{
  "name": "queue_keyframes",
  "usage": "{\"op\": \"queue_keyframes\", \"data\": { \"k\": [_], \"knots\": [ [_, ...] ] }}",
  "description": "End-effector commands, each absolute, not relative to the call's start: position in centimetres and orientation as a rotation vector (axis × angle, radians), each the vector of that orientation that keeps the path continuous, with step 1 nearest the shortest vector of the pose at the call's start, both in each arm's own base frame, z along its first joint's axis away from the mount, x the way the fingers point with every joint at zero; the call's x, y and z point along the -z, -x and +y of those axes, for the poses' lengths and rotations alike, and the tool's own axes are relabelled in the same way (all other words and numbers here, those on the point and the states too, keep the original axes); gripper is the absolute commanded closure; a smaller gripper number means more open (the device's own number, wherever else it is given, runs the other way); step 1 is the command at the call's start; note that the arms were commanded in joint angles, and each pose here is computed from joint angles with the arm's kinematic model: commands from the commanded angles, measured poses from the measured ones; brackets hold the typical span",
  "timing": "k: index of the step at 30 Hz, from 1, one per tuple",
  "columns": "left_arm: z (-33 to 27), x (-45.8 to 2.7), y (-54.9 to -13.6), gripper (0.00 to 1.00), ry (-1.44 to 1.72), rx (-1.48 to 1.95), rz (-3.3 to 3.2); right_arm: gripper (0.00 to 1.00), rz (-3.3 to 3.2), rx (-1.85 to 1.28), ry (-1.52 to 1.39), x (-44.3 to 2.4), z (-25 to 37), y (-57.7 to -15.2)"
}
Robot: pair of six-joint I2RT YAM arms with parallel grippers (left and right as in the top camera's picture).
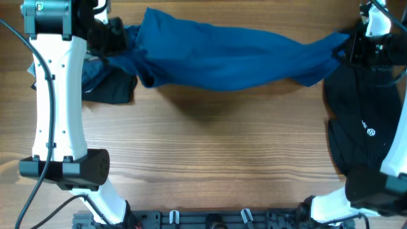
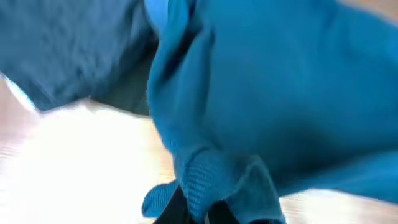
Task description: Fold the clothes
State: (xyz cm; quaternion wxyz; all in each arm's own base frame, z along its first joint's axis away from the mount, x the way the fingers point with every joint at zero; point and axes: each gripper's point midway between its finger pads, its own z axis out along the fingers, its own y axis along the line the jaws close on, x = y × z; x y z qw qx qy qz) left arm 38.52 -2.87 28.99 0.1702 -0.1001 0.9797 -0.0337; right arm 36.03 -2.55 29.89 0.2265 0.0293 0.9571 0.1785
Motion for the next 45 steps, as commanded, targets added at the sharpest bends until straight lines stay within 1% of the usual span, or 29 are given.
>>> {"op": "queue_keyframes", "data": {
  "k": [1, 4, 7, 10, 12, 16, 18, 21, 22, 24, 25, 27, 29, 32, 36, 37, 38, 39, 40, 43, 45],
  "knots": [
    [-3.6, -29.2, -37.5, 0.96, 0.301, 0.140, 2.802, 0.96, 2.573, -0.467, -0.046, -33.4, -1.8, -32.5],
    [-4.0, -30.2, -36.0, 0.96, 0.304, 0.151, 2.786, 0.96, 2.575, -0.388, -0.169, -34.3, -2.2, -29.5],
    [-3.5, -29.4, -32.9, 0.96, 0.387, 0.129, 2.824, 0.96, 2.597, -0.325, -0.254, -33.3, -2.4, -26.8],
    [-2.8, -27.2, -29.9, 0.96, 0.452, 0.080, 2.888, 0.96, 2.630, -0.287, -0.353, -30.3, -2.7, -24.8],
    [-2.8, -26.0, -29.2, 0.96, 0.486, 0.074, 2.913, 0.96, 2.660, -0.300, -0.382, -28.5, -2.5, -24.3],
    [-2.5, -22.4, -26.9, 0.96, 0.540, 0.027, 3.026, 0.96, 2.761, -0.335, -0.487, -22.6, -2.2, -23.0],
    [-2.5, -20.8, -26.7, 0.96, 0.577, 0.018, 3.035, 0.96, 2.790, -0.347, -0.521, -20.8, -2.1, -22.6],
    [-2.6, -18.4, -28.3, 0.96, 0.570, 0.034, 2.997, 0.96, 2.797, -0.352, -0.546, -18.6, -2.2, -22.8],
    [-2.8, -17.1, -30.0, 0.96, 0.559, 0.057, 2.943, 0.96, 2.790, -0.352, -0.558, -17.8, -2.3, -23.2],
    [-3.0, -16.1, -32.1, 0.96, 0.546, 0.083, 2.879, 0.96, 2.792, -0.350, -0.560, -16.6, -2.4, -23.3],
    [-3.0, -16.0, -33.1, 0.96, 0.540, 0.094, 2.846, 0.95, 2.795, -0.339, -0.567, -16.2, -2.5, -23.3],
    [-3.3, -16.2, -36.7, 0.96, 0.518, 0.134, 2.728, 0.96, 2.791, -0.283, -0.590, -14.9, -3.3, -23.5],
    [-3.4, -16.4, -39.3, 0.96, 0.507, 0.148, 2.644, 0.96, 2.750, -0.264, -0.600, -14.5, -3.8, -24.4],
    [-3.5, -14.9, -41.0, 0.96, 0.507, 0.147, 2.635, 0.96, 2.693, -0.251, -0.572, -13.8, -4.3, -25.9],
    [-3.5, -11.1, -40.9, 0.96, 0.524, 0.110, 2.737, 0.96, 2.672, -0.270, -0.576, -13.3, -4.2, -26.3],
    [-3.5, -10.6, -40.9, 0.73, 0.527, 0.105, 2.750, 0.86, 2.672, -0.271, -0.576, -13.3, -4.2, -26.3],
    [-3.5, -10.4, -40.9, 0.30, 0.528, 0.103, 2.755, 0.60, 2.672, -0.270, -0.576, -13.3, -4.2, -26.3],
    [-3.5, -10.4, -40.9, 0.05, 0.528, 0.102, 2.755, 0.46, 2.671, -0.271, -0.576, -13.3, -4.2, -26.4],
    [-3.4, -10.5, -41.1, 0.00, 0.522, 0.104, 2.746, 0.37, 2.668, -0.274, -0.590, -13.3, -4.2, -26.4],
    [-3.5, -11.9, -41.8, 0.00, 0.514, 0.114, 2.706, 0.35, 2.645, -0.276, -0.603, -13.7, -4.3, -26.8],
    [-4.3, -15.3, -43.6, 0.01, 0.379, 0.170, 2.639, 0.33, 2.597, -0.263, -0.567, -15.6, -4.6, -27.9]
  ]
}}
